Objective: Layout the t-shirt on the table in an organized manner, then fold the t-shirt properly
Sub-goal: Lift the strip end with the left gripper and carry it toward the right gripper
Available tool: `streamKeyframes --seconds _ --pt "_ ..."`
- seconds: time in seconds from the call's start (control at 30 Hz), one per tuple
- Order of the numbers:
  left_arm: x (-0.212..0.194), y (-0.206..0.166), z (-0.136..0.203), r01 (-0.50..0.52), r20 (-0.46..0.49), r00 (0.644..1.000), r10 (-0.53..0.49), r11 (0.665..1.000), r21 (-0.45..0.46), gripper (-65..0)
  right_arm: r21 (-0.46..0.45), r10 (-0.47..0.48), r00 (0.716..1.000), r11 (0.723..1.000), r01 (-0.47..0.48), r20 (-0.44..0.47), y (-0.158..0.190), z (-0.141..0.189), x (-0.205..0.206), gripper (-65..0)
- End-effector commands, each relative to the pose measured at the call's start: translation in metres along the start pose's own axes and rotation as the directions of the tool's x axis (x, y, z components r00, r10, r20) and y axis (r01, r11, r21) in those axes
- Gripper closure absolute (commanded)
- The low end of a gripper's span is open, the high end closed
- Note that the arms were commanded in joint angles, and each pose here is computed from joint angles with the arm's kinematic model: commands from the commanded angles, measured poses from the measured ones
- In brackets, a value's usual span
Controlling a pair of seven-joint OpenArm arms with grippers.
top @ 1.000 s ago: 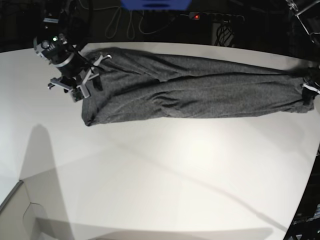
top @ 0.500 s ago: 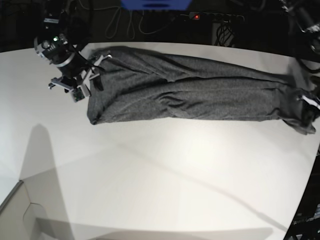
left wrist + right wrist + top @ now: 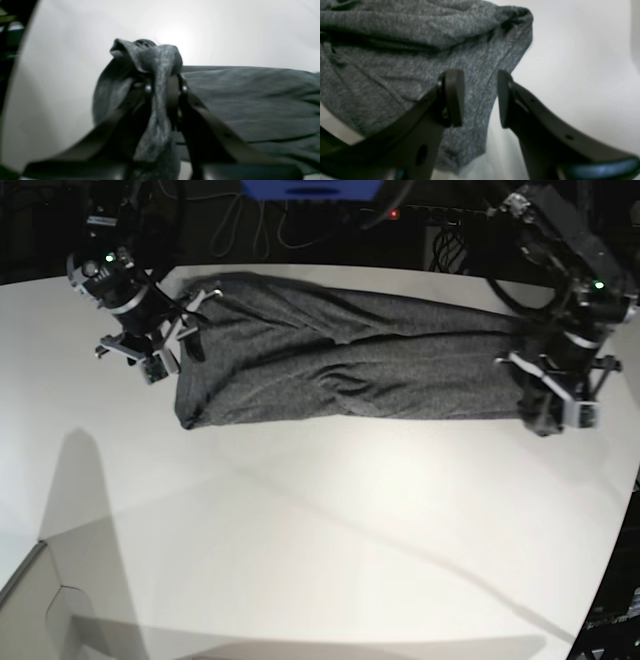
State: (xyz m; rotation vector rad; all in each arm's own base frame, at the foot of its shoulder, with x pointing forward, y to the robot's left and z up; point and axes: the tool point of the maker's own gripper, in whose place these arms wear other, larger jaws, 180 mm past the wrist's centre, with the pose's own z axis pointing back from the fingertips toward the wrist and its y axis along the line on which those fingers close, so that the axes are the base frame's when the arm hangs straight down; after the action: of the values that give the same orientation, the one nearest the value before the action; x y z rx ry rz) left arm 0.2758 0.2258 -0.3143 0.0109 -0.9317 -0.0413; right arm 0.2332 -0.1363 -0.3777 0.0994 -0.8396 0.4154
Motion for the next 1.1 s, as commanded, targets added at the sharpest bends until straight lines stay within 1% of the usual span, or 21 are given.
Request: streamKeyframes --seconds 0.0,0.07,0.2,0.27,0.33,0.53,0.6,0.67,0.73,0.83,1.07 --pt "0.018 -0.012 0.000 0.014 0.059 0.998 -0.013 1.000 -0.022 -0.1 -0.002 0.011 0.998 1.000 -0.010 0.056 -0.003 0.003 0.015 -22.6" --pt "0.014 -0.037 -0.006 0.036 0.042 0.999 -0.034 0.997 -0.068 -0.1 -0.007 0.013 0.998 1.000 -0.013 0.065 -0.005 0.002 0.020 -22.6" --pt "0.018 -0.071 -0.013 0.134 0.030 0.991 -0.131 0.982 -0.135 -0.1 -0.011 0.015 0.998 1.000 -0.014 0.068 -0.007 0.002 0.021 -22.6" --pt "0.020 -0.089 -0.016 0.173 0.035 0.985 -0.169 0.969 -0.175 -0.1 -0.011 0.015 0.998 1.000 -0.014 0.068 -0.007 0.002 0.021 -22.6" --pt "0.019 -0.114 -0.015 0.207 0.044 0.978 -0.202 0.949 -0.238 -0.1 -0.011 0.015 0.998 1.000 -0.014 0.068 -0.007 0.002 0.021 -22.6" --pt "0.021 -0.170 -0.014 0.170 0.060 0.985 -0.160 0.928 -0.333 -0.1 -0.011 0.015 0.997 1.000 -0.015 0.069 -0.007 0.001 0.022 -22.6" --pt "0.028 -0.178 -0.013 0.163 0.094 0.986 -0.139 0.925 -0.342 -0.1 -0.011 0.015 0.997 1.000 -0.015 0.069 -0.007 0.001 0.022 -22.6" --pt "0.031 -0.181 -0.013 0.152 0.108 0.987 -0.122 0.926 -0.345 -0.1 -0.011 0.015 0.997 1.000 -0.015 0.069 -0.007 0.001 0.022 -22.6" --pt "0.031 -0.182 -0.015 0.138 0.102 0.989 -0.109 0.928 -0.346 -0.1 -0.011 0.015 0.997 1.000 -0.015 0.069 -0.007 0.001 0.022 -22.6" --pt "0.028 -0.197 -0.017 0.148 0.096 0.988 -0.120 0.914 -0.377 -0.1 -0.011 0.015 0.997 1.000 -0.015 0.069 -0.007 0.001 0.022 -22.6" --pt "0.017 -0.213 -0.019 0.155 0.073 0.988 -0.137 0.894 -0.419 -0.1 -0.016 0.019 0.996 1.000 -0.017 0.084 -0.010 -0.001 0.028 -22.6"
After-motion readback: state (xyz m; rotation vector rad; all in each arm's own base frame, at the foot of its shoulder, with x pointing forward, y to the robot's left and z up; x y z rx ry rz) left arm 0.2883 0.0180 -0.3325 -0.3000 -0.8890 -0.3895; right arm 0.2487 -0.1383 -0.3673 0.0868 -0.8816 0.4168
